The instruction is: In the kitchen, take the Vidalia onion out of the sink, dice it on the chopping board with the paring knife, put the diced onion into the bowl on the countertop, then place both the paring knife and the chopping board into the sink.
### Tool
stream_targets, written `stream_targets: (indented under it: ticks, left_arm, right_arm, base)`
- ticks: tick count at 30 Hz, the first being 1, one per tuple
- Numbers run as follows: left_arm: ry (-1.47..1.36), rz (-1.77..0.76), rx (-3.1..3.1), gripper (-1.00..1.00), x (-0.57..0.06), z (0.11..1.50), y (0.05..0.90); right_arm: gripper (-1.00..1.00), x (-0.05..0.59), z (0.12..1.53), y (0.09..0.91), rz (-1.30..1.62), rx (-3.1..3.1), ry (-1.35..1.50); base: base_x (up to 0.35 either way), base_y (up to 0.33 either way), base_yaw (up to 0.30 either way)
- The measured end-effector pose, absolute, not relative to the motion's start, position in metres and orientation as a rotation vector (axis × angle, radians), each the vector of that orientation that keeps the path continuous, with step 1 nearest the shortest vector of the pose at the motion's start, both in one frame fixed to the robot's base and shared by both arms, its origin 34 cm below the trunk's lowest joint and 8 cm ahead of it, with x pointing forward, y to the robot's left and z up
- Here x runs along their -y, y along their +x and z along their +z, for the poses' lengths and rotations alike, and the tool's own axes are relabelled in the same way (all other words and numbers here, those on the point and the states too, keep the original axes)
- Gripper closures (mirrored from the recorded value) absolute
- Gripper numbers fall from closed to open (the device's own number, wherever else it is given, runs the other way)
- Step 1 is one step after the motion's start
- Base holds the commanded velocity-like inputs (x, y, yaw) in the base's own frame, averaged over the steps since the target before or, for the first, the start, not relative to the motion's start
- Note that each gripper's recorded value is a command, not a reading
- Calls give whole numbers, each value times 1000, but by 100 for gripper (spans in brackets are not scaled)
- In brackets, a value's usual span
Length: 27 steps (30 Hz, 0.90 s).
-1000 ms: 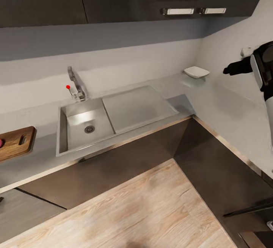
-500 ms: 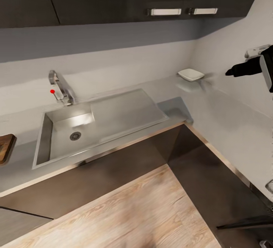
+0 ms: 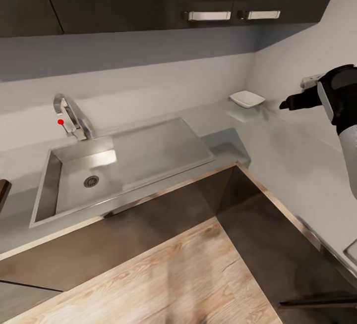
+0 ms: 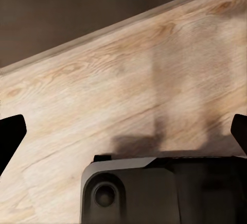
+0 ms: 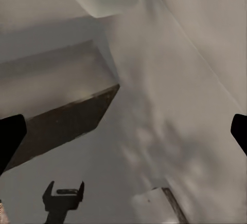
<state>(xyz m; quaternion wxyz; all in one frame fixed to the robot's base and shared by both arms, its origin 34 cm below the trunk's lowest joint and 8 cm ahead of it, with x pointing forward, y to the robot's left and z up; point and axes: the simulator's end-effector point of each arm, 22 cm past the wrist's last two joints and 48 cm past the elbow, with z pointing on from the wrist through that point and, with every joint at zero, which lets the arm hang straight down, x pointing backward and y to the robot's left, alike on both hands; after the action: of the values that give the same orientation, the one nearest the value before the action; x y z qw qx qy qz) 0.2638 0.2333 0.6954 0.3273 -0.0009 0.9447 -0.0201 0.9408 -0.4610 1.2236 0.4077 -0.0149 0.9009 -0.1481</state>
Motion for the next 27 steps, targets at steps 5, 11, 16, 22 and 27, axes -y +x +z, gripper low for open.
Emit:
stream_targets:
  ticks: [5, 11, 16, 22, 27]
  left_arm:
    - [-2, -53, -2474, -100, -234, 695, 264]
    - [-2, -53, -2475, -100, -233, 695, 263]
    - [-2, -53, -2476, -100, -233, 695, 263]
    - [-2, -53, -2477, -100, -233, 695, 263]
    - [-1, -53, -2474, -100, -233, 695, 264]
  right_arm:
    - [-100, 459, 1225, 941, -368, -2268, -41]
    - [-100, 462, 1226, 940, -373, -2267, -39]
    - [-100, 462, 1225, 940, -376, -2268, -41]
    - [-100, 463, 1225, 940, -380, -2269, -40]
    - [-100, 463, 1225, 940, -382, -2269, -41]
  base:
    - [113, 42, 0]
    - [133, 61, 0]
    - [180, 70, 0]
    - [26, 7, 0]
    - [3, 1, 0]
